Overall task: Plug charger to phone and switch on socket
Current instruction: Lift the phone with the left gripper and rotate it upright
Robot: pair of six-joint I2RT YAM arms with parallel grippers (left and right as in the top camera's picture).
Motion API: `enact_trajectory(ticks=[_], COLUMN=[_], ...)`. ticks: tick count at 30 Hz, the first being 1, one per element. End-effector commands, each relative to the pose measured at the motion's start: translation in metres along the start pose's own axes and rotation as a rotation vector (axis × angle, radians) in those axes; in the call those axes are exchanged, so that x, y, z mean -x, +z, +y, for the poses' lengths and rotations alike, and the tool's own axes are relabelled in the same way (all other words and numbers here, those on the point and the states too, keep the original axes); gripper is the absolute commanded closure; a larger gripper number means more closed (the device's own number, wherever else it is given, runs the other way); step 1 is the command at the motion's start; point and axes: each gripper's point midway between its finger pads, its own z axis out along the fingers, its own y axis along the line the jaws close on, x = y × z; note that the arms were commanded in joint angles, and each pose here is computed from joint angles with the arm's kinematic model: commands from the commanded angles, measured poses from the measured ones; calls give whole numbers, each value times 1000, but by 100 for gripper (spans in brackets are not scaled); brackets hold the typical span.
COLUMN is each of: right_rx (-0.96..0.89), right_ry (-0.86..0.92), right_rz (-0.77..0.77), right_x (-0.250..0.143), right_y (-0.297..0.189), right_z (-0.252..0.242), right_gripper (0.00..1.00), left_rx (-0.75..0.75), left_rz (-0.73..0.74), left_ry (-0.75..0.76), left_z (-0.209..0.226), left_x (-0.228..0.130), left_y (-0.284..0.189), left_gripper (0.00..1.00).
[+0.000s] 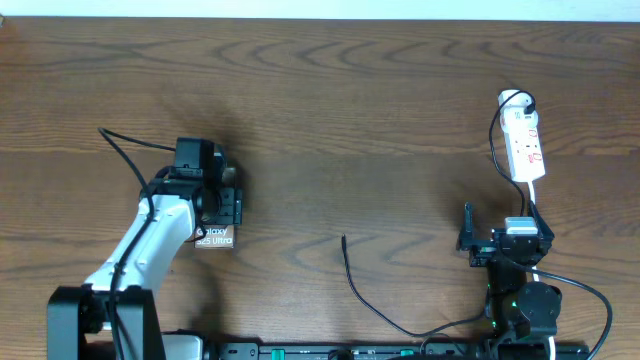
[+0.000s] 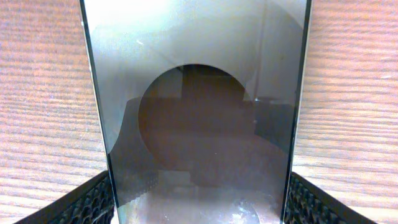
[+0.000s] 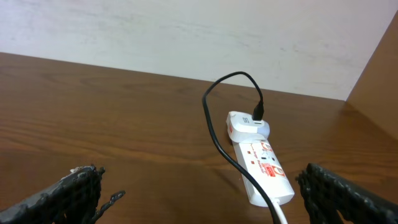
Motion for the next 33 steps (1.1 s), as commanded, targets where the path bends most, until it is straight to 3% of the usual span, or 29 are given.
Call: enact_trajectory(ticks=[1, 13, 25, 33], right_rx=[-11, -11, -11, -11], right_ry=[14, 14, 14, 15], right_rz=[7, 7, 7, 6], right_x=[-2, -2, -2, -2], right_y=[0, 0, 0, 0], right_z=[-2, -2, -2, -2], right_gripper=[1, 1, 1, 1], left_rx=[-34, -104, -614, -917], left_rz=[-75, -92, -170, -175], left_ry=[-5, -27, -177, -446], left_z=[-5, -17, -95, -125], left_x=[19, 22, 55, 93], left_y=[-17, -23, -58, -100], left_gripper=[93, 93, 93, 93])
